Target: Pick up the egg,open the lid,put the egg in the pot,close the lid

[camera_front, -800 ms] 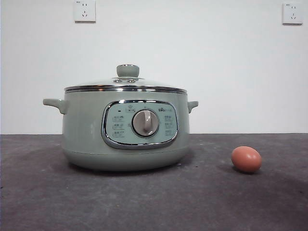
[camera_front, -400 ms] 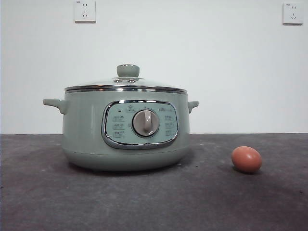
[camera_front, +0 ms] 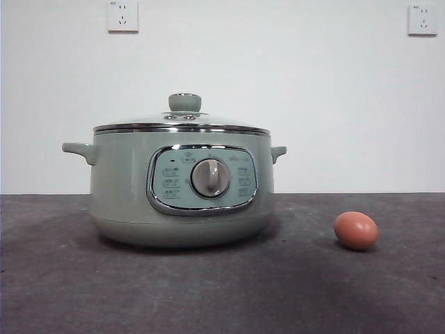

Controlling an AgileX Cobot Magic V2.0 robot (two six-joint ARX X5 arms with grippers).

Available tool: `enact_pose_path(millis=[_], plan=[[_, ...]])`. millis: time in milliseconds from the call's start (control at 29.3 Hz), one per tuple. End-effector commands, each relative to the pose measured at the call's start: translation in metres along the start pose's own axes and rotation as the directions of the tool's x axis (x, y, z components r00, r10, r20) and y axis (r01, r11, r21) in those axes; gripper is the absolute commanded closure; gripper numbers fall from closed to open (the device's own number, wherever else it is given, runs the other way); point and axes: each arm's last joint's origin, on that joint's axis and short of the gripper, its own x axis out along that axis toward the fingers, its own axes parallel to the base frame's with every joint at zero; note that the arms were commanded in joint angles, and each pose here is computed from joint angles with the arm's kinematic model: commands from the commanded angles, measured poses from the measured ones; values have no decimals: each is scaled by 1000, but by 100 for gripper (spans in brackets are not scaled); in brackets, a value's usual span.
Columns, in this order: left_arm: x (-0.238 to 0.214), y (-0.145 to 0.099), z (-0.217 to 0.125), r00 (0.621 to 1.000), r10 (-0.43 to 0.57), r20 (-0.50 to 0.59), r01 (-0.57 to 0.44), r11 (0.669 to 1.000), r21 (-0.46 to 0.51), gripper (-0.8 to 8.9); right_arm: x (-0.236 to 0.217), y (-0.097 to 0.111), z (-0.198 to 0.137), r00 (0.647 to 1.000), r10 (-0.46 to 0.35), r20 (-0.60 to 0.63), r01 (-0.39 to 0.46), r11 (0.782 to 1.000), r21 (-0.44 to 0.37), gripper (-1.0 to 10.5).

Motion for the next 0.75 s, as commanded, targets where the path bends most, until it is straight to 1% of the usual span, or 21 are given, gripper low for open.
enact_pose_path(millis=[34, 102, 239, 409, 511, 580, 750], plan=[[-2, -5, 18, 998, -61, -24, 61, 998, 8, 820, 0, 6, 23, 998, 38, -55, -42, 997, -66, 958], [-3, -8, 31, 994, -99, -53, 99, 995, 2, 820, 1, 9, 36, 992, 56, -112, -66, 994, -88, 958], [-4, -14, 53, 978, -170, -124, 172, 985, 7, 820, 3, 14, 58, 969, 81, -233, -110, 987, -115, 958], [-7, -19, 73, 955, -223, -197, 230, 973, 16, 820, 1, 18, 73, 931, 126, -343, -174, 978, -113, 958], [-9, -22, 81, 943, -246, -225, 258, 966, 24, 820, 0, 20, 76, 915, 132, -381, -189, 975, -117, 958], [-9, -23, 84, 939, -254, -231, 267, 963, 27, 820, -2, 20, 77, 911, 135, -389, -199, 972, -127, 958], [-10, -24, 85, 938, -260, -229, 274, 961, 30, 818, -3, 20, 76, 905, 142, -401, -205, 971, -120, 944]])
